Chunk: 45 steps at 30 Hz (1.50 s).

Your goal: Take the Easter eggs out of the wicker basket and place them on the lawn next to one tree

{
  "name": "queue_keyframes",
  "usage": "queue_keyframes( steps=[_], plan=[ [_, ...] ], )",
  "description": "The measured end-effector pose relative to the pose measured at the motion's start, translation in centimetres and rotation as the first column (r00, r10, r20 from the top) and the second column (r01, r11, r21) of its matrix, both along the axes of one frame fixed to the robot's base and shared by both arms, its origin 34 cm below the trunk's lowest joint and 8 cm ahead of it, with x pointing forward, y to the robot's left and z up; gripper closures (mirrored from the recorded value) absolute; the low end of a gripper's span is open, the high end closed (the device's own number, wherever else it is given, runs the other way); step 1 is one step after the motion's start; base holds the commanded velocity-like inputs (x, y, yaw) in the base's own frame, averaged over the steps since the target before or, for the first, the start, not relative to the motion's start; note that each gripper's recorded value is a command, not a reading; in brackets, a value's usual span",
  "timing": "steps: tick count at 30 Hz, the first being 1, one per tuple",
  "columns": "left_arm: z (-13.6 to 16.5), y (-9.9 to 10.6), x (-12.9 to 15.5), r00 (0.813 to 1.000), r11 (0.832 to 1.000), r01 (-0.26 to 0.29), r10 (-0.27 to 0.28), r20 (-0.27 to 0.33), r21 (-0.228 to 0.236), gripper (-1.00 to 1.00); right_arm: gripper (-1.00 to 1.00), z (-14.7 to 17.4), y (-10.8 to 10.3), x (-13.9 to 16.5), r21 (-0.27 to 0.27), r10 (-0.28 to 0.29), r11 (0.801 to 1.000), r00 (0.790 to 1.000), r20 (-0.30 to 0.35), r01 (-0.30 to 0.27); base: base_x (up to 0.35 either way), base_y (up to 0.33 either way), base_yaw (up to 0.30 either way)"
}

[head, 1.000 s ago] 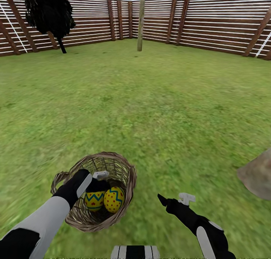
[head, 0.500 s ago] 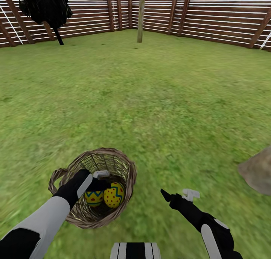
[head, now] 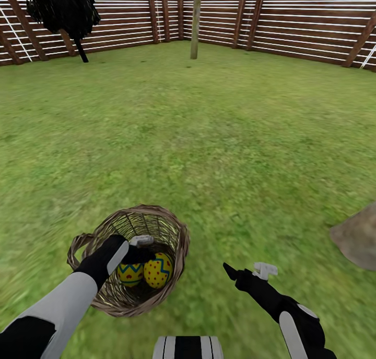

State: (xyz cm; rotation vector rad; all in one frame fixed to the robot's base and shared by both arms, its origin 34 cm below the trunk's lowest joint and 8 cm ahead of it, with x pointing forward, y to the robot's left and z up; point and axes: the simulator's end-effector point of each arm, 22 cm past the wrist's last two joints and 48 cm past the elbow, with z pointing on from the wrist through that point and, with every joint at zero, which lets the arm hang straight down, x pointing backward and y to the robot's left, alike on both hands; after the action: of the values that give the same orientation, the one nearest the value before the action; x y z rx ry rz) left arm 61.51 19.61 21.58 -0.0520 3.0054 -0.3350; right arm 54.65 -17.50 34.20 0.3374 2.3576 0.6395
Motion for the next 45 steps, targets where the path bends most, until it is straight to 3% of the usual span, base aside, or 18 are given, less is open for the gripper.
queue_keyframes(
  steps=[19,45],
  plan=[
    [0.6,-1.2,1.0,0.999,0.998,0.001,0.002,0.043,-0.063,-1.0,-1.0,-0.2,0.0,-0.1,-0.003,0.002,1.0,1.0,-0.005,-0.002,0.0,0.0,0.0],
    [0.7,-1.5,1.1,0.999,0.998,0.005,-0.001,0.049,-0.067,-1.0,-1.0,-0.3,-0.1,-0.2,-0.01,0.004,1.0,1.0,-0.007,-0.005,0.045,0.003,0.0]
  ],
)
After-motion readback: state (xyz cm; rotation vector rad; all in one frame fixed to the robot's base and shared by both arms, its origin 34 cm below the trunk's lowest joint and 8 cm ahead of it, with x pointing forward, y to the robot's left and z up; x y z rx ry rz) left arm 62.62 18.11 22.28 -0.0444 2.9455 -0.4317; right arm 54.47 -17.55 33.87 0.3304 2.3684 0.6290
